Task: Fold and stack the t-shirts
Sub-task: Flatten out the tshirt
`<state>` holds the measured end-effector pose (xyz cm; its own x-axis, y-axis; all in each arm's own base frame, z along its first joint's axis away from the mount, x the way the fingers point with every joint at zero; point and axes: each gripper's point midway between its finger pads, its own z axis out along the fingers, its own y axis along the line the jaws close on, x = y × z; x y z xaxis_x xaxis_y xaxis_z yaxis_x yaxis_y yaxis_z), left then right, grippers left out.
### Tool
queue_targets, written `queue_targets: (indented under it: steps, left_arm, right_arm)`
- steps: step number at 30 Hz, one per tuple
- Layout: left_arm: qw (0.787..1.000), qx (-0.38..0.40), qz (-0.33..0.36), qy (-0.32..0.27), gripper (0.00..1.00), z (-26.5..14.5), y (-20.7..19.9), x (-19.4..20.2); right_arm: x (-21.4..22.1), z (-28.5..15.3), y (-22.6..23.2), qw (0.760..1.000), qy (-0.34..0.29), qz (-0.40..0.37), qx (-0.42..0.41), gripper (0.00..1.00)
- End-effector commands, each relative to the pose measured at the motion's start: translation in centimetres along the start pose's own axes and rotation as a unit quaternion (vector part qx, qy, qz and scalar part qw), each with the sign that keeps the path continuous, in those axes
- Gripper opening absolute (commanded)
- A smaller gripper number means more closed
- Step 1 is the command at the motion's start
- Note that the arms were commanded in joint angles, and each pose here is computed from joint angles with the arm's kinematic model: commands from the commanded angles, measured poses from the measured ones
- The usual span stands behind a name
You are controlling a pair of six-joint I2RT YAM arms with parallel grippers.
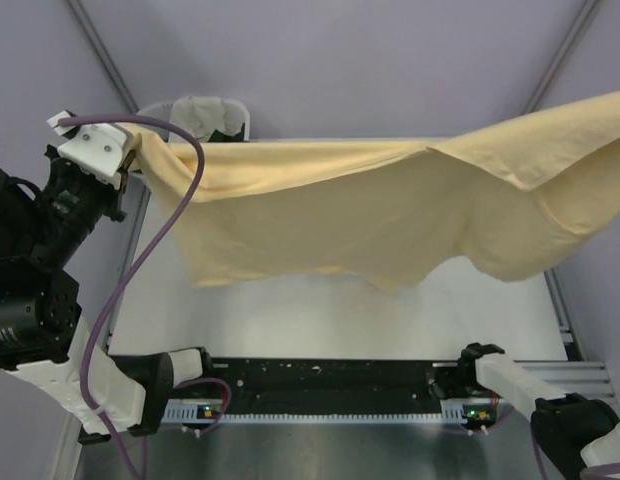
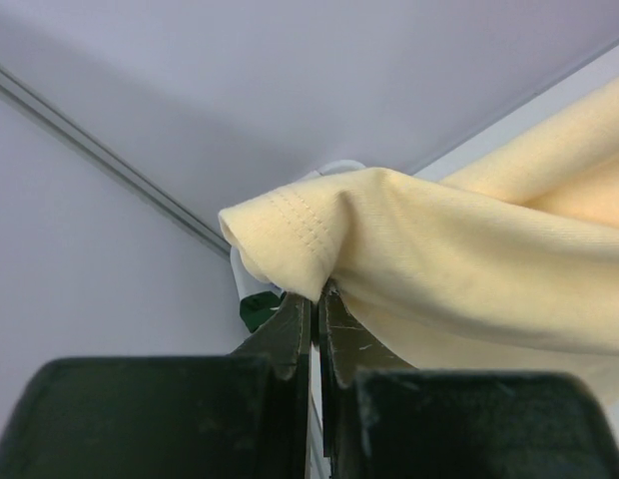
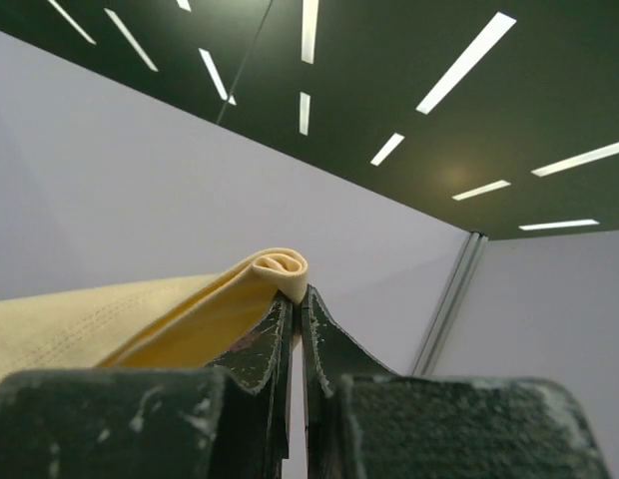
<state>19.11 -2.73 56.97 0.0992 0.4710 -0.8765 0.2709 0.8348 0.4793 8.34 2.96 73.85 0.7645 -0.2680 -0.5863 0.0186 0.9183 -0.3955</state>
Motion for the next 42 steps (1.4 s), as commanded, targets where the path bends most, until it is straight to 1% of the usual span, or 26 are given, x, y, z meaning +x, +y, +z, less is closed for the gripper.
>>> queue_targets:
  steps: [1,2,5,7,9,11,14,16,17,19,22,25,27,29,32,35,36,38,39,40,41,42]
  left_arm:
    - [1.000,-0.008,-0.010,0.029,0.00,-0.7,-0.2,1.2]
    - [0.999,-0.005,-0.012,0.032,0.00,-0.7,-0.3,1.5]
    - [0.998,0.003,-0.025,0.051,0.00,0.2,-0.5,2.7]
    - [0.996,0.019,-0.044,0.075,0.00,1.8,-0.8,4.5]
    - [0.991,0.046,-0.069,0.106,0.00,3.9,-1.7,7.4]
    - [0.981,0.075,-0.099,0.149,0.00,6.6,-2.8,11.5]
    - [0.958,0.135,-0.148,0.203,0.00,9.7,-5.4,17.0]
    - [0.940,0.205,-0.182,0.203,0.00,11.2,-8.2,18.7]
    - [0.929,0.227,-0.200,0.212,0.00,12.3,-9.5,20.0]
    - [0.923,0.231,-0.194,0.239,0.00,14.4,-10.5,22.5]
    - [0.916,0.208,-0.176,0.293,0.00,17.8,-10.7,26.9]
    - [0.901,0.198,-0.185,0.338,0.00,20.0,-10.6,30.1]
    - [0.890,0.207,-0.199,0.355,0.00,21.3,-11.2,31.7]
    - [0.882,0.221,-0.209,0.359,0.00,22.4,-11.9,32.7]
    - [0.873,0.235,-0.211,0.371,0.00,23.8,-13.1,34.2]
    - [0.869,0.240,-0.199,0.384,0.00,24.7,-13.9,35.3]
    - [0.871,0.238,-0.194,0.384,0.03,25.0,-13.8,35.5]
    - [0.879,0.225,-0.185,0.378,0.16,25.8,-13.3,35.8]
    - [0.883,0.230,-0.172,0.370,0.23,26.5,-14.0,35.1]
    - [0.887,0.224,-0.167,0.368,0.35,26.9,-13.7,34.9]
    - [0.890,0.222,-0.160,0.365,0.44,27.1,-13.6,34.6]
    - [0.891,0.226,-0.153,0.363,0.53,27.2,-13.6,34.2]
  right_arm:
    - [0.0,0.3,-1.5,0.999,0.006,-0.029,0.034,0.00]
    - [0.7,0.6,-1.5,0.999,0.014,-0.032,0.035,0.00]
    - [6.0,3.5,-0.4,0.997,0.066,-0.036,0.025,0.00]
    - [11.3,5.8,0.6,0.992,0.117,-0.039,0.017,0.00]
    - [17.0,7.8,2.1,0.985,0.168,-0.038,0.006,0.00]
    - [22.8,9.7,4.2,0.977,0.211,-0.028,-0.018,0.00]
    - [31.4,11.6,9.5,0.964,0.251,0.009,-0.086,0.00]
    - [36.5,12.2,12.8,0.954,0.274,0.045,-0.118,0.00]
    - [38.8,12.5,14.2,0.949,0.281,0.062,-0.126,0.00]
    - [43.2,12.5,16.1,0.941,0.302,0.080,-0.129,0.00]
    - [49.2,11.9,18.0,0.930,0.337,0.084,-0.119,0.00]
    - [53.4,10.9,19.7,0.921,0.360,0.078,-0.123,0.00]
    - [56.2,10.0,21.2,0.914,0.373,0.081,-0.136,0.00]
    - [58.0,9.5,22.0,0.908,0.386,0.081,-0.141,0.00]
    - [60.0,8.8,22.6,0.901,0.402,0.076,-0.141,0.00]
    - [61.0,8.4,23.3,0.897,0.408,0.078,-0.150,0.00]
    - [61.3,8.2,23.6,0.896,0.410,0.084,-0.150,0.00]
    - [61.8,7.9,24.3,0.891,0.415,0.105,-0.149,0.00]
    - [62.3,7.8,24.7,0.888,0.420,0.116,-0.146,0.00]
    - [62.9,7.3,25.1,0.881,0.433,0.130,-0.141,0.00]
    - [63.3,7.0,25.3,0.873,0.447,0.145,-0.133,0.11]
    - [63.9,6.4,25.6,0.859,0.470,0.160,-0.127,0.34]
